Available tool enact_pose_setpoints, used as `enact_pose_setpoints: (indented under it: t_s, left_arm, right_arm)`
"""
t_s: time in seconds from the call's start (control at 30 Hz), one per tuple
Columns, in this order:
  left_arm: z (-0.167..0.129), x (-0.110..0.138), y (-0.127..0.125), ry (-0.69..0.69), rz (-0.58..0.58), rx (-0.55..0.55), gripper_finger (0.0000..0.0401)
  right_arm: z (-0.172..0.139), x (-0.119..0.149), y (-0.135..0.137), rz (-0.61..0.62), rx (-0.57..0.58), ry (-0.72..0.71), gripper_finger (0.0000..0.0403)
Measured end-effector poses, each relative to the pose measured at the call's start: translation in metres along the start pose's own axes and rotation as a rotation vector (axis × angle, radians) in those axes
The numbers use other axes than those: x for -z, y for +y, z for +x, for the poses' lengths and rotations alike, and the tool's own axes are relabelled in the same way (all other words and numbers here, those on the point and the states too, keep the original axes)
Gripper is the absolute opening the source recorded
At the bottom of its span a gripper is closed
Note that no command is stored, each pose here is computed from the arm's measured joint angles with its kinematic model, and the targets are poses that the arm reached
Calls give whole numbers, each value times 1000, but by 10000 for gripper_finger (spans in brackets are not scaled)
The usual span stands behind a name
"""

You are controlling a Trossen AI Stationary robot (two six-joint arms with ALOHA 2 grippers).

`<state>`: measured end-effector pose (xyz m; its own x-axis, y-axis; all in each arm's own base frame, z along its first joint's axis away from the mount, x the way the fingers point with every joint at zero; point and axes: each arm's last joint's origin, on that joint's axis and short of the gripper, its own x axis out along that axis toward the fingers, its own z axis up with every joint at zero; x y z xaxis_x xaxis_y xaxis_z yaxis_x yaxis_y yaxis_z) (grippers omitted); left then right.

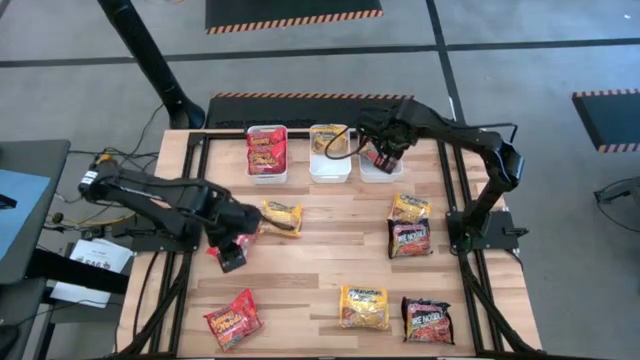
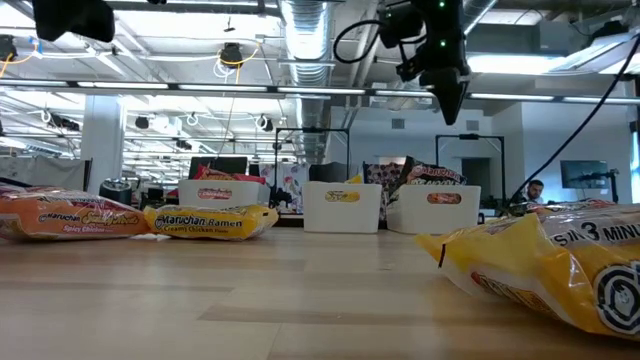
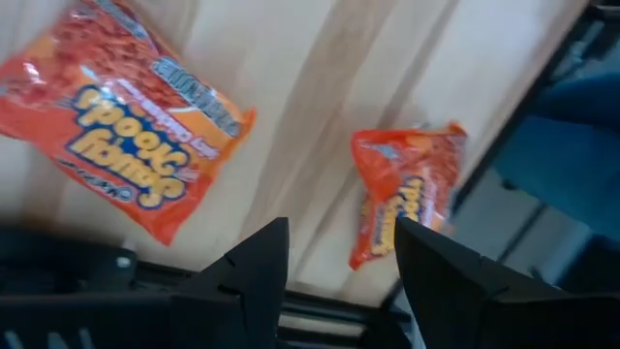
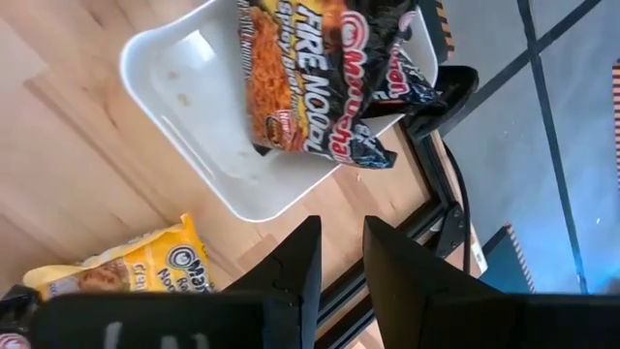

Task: Sort Maruchan noodles
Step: Put the orange noodle pack into the left white bin

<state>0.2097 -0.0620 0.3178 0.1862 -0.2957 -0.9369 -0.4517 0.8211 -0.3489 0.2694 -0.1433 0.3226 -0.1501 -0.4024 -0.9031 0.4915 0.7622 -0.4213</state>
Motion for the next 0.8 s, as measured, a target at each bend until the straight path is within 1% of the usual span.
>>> enact_pose_setpoints:
  t_s: [0.07,0.17,0.3,0.4,0.43,0.53,0.63,0.8]
  left_arm:
    - [4,5,-6,-16,9,-35,176]
    - [15,12,-10,-14,4,-34,176]
    - [40,25,-8,17,-41,-52,176]
    - [59,34,-7,50,-54,-49,176]
    - [65,37,-6,58,-58,-45,176]
    - [81,42,-9,60,-63,21,176]
    - [92,48,-12,62,-56,57,176]
    - [102,60,-15,61,-53,57,176]
  right_arm:
    - [-2,1,4,-7,-2,1,104]
    - [-6,4,12,-39,-17,12,104]
    - [-12,8,25,-34,-25,16,104]
    - [-17,11,35,-45,-25,14,104]
    - [-19,12,38,-46,-24,16,104]
    - [-24,15,49,-40,-30,2,104]
    - [-28,18,59,-30,-62,-3,104]
    - [-36,24,76,-14,-107,-9,104]
